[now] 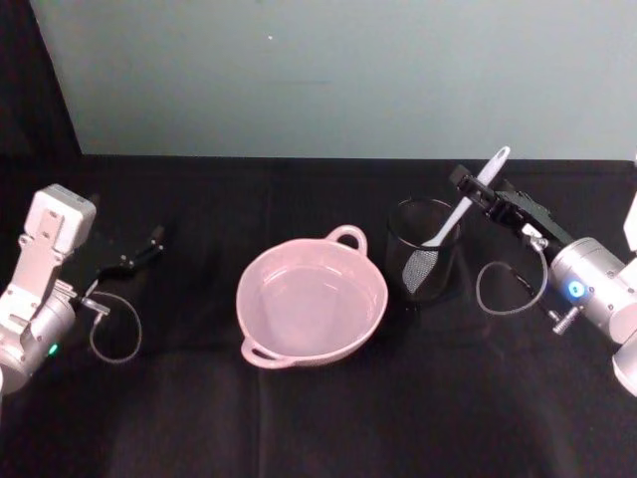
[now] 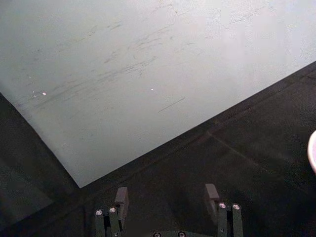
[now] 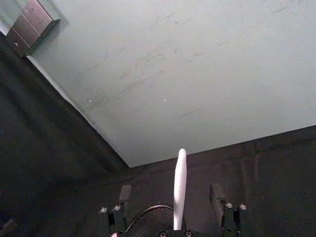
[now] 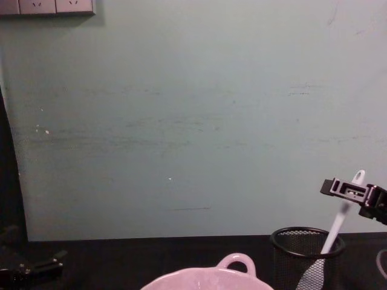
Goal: Use the one hand to pick up the spoon and stir the clear water in the bowl.
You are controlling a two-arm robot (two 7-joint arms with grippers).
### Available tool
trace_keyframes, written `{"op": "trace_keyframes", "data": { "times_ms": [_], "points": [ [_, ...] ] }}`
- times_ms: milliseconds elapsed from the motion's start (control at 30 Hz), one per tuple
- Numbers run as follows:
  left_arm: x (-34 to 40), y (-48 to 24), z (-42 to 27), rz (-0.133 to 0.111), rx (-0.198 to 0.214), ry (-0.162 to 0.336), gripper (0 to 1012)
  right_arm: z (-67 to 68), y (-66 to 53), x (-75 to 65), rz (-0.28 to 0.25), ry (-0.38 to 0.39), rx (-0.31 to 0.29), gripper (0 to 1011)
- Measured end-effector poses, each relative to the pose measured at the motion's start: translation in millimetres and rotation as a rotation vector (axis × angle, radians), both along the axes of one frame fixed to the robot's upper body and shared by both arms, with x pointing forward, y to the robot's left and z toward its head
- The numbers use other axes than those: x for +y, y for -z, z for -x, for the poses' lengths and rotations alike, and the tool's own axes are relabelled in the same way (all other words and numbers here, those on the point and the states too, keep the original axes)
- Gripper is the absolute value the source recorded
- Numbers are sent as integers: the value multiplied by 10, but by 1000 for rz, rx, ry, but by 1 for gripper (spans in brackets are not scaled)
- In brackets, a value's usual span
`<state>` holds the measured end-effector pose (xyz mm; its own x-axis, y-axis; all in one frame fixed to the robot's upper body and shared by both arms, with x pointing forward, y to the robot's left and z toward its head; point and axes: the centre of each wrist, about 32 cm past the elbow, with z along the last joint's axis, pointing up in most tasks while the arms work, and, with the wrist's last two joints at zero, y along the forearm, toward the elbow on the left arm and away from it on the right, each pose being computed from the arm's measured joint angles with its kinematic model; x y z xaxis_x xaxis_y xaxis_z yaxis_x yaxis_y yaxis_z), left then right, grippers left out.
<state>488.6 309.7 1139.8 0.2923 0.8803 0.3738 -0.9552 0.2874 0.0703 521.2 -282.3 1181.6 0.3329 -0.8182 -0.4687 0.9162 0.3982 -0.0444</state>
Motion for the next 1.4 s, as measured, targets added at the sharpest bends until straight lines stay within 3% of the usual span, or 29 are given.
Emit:
{"op": "trace_keyframes", "data": {
  "times_ms": [567, 1000, 1400],
  "points": [
    [0, 0, 0, 0, 0, 0, 1011, -50, 21, 31, 0, 7, 3, 970],
    [0, 0, 0, 0, 0, 0, 1011, -46, 17, 28, 2, 6, 3, 632],
    [0, 0, 0, 0, 0, 0, 1011, -43, 16, 27, 3, 6, 3, 226]
  ]
}}
